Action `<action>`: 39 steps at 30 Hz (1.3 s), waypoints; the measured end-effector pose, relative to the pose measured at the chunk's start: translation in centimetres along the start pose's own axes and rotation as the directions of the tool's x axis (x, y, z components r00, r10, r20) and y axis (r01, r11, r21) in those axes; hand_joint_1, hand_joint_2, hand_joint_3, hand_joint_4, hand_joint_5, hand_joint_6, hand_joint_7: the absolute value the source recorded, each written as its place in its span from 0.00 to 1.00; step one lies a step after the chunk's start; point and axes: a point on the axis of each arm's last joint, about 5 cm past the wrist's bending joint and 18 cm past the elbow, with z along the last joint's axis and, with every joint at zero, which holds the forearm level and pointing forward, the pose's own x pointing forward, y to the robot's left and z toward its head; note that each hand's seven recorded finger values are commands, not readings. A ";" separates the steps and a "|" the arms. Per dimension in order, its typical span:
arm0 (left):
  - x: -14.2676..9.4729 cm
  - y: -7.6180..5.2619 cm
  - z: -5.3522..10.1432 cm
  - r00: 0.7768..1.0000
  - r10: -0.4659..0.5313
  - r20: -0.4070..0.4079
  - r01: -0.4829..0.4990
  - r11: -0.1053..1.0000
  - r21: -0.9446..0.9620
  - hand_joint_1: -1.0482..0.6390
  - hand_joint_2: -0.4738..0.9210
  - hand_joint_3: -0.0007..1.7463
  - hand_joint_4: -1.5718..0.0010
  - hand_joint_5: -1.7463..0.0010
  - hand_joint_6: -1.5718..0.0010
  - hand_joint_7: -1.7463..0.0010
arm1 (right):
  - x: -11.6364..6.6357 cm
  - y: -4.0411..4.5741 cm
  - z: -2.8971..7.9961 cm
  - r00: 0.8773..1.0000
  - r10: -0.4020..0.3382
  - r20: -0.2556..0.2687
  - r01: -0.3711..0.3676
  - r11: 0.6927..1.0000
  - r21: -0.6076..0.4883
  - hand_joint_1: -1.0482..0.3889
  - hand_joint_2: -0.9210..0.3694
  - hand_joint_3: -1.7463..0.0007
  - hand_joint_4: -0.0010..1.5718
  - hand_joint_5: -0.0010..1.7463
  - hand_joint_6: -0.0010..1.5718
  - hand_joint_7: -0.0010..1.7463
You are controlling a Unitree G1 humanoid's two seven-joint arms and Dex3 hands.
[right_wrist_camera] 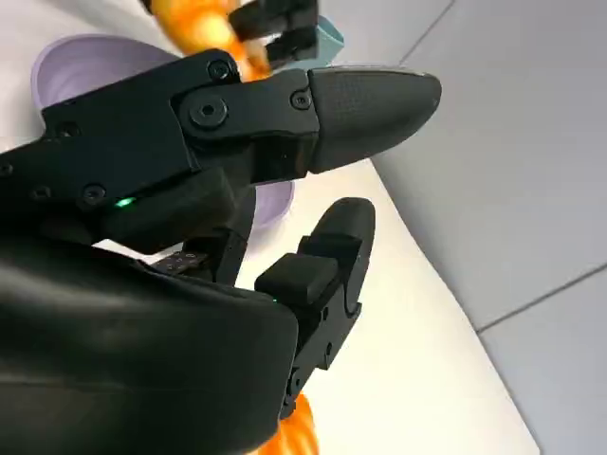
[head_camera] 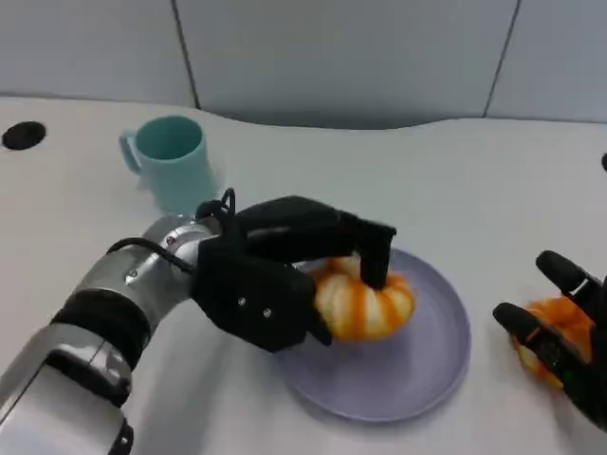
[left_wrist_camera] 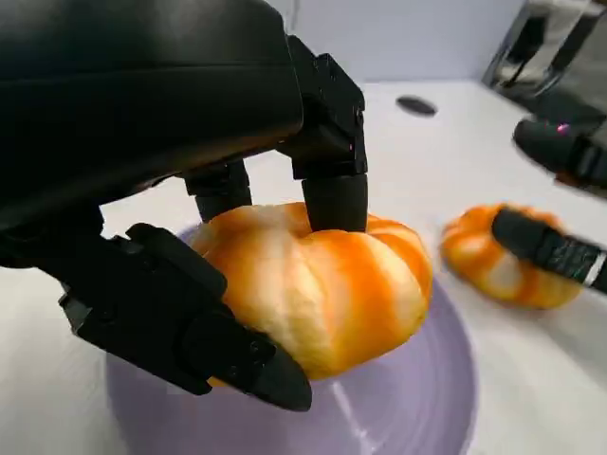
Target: Grasp the bread from the table and place it into the plate.
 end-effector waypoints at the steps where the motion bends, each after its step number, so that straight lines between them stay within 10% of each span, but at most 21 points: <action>1: 0.1 -0.2 0.0 1.000 -0.015 -0.015 0.015 1.000 0.000 0.50 1.00 0.21 0.53 0.00 0.64 0.00 | 0.0 0.03 0.0 1.000 0.001 0.001 -0.001 1.000 -0.002 0.49 0.00 0.80 0.35 0.50 0.40 0.26; 11: 1.1 0.1 0.5 0.997 -0.065 -0.039 0.070 0.986 0.150 0.38 0.94 0.10 0.71 0.03 0.80 0.01 | -0.1 0.05 0.1 1.000 -0.005 0.007 0.005 1.000 0.000 0.49 0.00 0.81 0.36 0.50 0.41 0.24; 23: 0.5 0.9 0.3 0.979 -0.197 -0.041 0.202 0.961 0.191 0.14 1.00 0.07 0.96 0.61 0.76 0.84 | -0.1 0.02 0.1 1.000 -0.003 0.008 0.003 1.000 0.000 0.49 0.00 0.80 0.36 0.49 0.41 0.24; 39: 0.3 3.1 1.0 0.967 -0.251 0.048 0.242 0.959 0.150 0.11 1.00 0.10 1.00 0.79 0.83 0.97 | 0.0 0.02 0.1 1.000 0.007 0.019 -0.007 1.000 -0.008 0.50 0.00 0.79 0.33 0.56 0.45 0.22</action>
